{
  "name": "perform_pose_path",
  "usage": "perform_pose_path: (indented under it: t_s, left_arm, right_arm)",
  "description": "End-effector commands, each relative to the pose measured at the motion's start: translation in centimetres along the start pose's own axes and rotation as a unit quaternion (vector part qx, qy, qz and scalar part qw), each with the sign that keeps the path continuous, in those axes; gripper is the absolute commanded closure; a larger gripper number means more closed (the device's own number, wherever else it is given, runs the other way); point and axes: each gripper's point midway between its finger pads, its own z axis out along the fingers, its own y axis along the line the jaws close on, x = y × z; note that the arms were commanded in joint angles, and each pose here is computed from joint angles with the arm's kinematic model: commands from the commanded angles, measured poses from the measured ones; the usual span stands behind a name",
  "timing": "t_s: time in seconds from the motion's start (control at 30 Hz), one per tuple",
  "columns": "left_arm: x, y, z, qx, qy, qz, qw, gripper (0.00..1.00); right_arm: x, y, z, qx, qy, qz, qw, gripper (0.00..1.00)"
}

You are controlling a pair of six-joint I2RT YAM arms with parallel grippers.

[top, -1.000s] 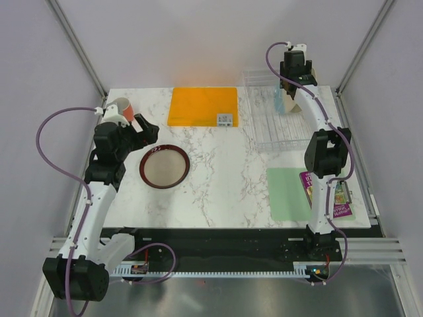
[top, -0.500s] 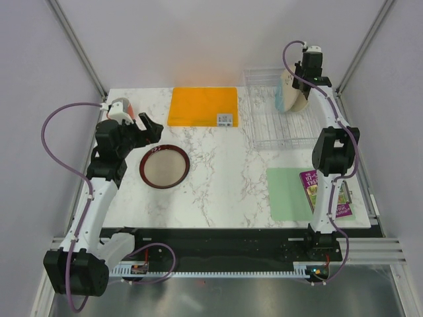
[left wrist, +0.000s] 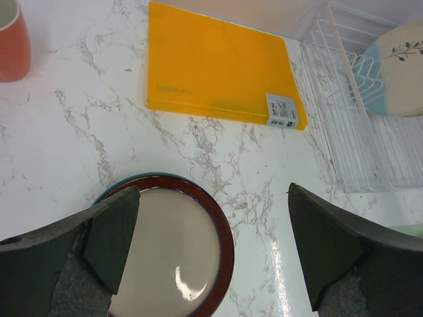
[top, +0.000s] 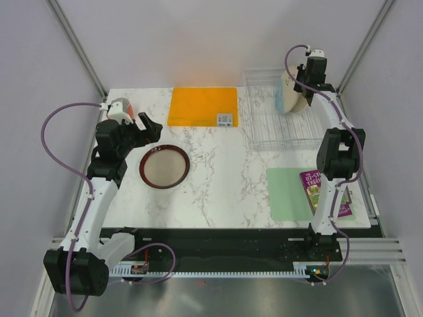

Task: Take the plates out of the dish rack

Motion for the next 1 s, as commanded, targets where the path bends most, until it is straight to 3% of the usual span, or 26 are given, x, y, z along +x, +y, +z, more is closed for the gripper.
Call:
perform_pose_path:
  t_s: [0.0, 0.2, 0.6, 0.77, 0.97]
  left_arm:
    - [-0.7, 0.8, 0.1, -0.024, -0.018, -0.005, 1.000, 0.00]
    - [0.2, 1.3, 0.1, -0.039, 0.019, 0.006, 0.999, 0.00]
    - [1.6, 1.2, 0.1, -0.029, 0.031, -0.010, 0.999, 0.00]
    - [2.5, 0.0, 0.5, 0.012, 0.023, -0.033, 0.999, 0.00]
    - [4.2, -1.3, 1.7, 0.060, 0.044, -0.067, 0.995, 0.00]
  right_arm:
    - [-8.1, 1.0, -5.6, 0.040, -0.101, -0.037, 0.993, 1.00]
    - [-10.4, 2.0, -10.0, 0.110, -0.138, -0.091, 0.980, 1.00]
    - [-14.4, 2.8, -17.2, 0.129, -0.192, -0.100, 0.968, 1.00]
    - [-14.6, 4.7, -20.5, 0.063, -0.196, -0.074, 0.976, 1.00]
    - [-11.4, 11.4, -23.3, -0.136, -0.146, 0.010, 0.980, 1.00]
